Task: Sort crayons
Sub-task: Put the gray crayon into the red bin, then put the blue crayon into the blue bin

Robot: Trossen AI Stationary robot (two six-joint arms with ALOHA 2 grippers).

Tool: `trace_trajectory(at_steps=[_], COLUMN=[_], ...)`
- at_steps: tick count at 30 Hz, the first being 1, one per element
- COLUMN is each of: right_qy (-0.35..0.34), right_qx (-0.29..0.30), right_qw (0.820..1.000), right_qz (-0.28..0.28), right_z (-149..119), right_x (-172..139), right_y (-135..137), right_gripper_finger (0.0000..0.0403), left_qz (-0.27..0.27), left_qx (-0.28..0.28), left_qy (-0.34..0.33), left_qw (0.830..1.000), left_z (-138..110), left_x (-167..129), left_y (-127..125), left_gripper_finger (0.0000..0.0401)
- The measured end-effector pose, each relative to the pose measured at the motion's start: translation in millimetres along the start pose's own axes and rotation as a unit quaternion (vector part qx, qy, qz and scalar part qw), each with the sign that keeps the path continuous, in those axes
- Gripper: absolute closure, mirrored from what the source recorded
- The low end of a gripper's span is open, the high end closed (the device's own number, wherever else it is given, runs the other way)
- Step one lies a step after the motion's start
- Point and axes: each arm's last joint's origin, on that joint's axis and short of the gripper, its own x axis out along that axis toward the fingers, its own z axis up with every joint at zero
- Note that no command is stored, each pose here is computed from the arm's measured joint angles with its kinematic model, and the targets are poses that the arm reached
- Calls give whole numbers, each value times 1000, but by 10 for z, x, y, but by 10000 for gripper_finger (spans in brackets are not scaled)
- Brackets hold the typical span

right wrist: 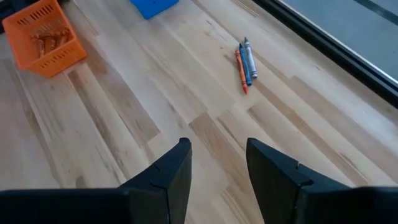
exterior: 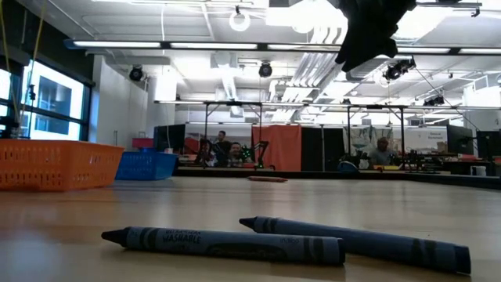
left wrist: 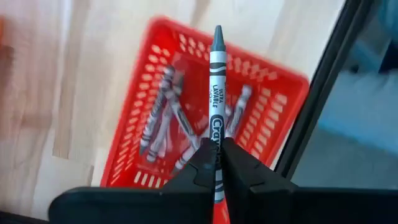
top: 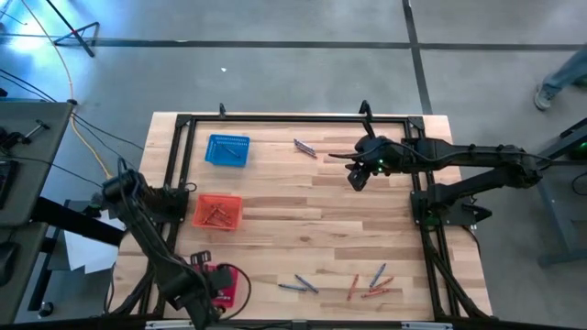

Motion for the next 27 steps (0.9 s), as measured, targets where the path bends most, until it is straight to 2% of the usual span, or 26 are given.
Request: trace_trajectory(at_steps=[8,13,21,27], right_qy=[0,0,0,0], right_qx=[10,10,12,10], right_qw=[1000,1000,1000,1000], right_qz=[0,0,-1,-1], right_z=[0,-1,-1,-1], right_x=[1,0,0,1], right_y=[0,-1,-1,-1], right_gripper_finger=[254,254,254,254], left_qz=[-5,-30,6,38], left_qx=[-35,-57,21,60], left_qy=[6,9,-22,-33], left_qw=[999,998,1000,997], left_z=[-7,-72,-60,146], left_x=[71,82,65,-49], left_y=[15,12,102,318], left_gripper_finger=[347,317,300,299])
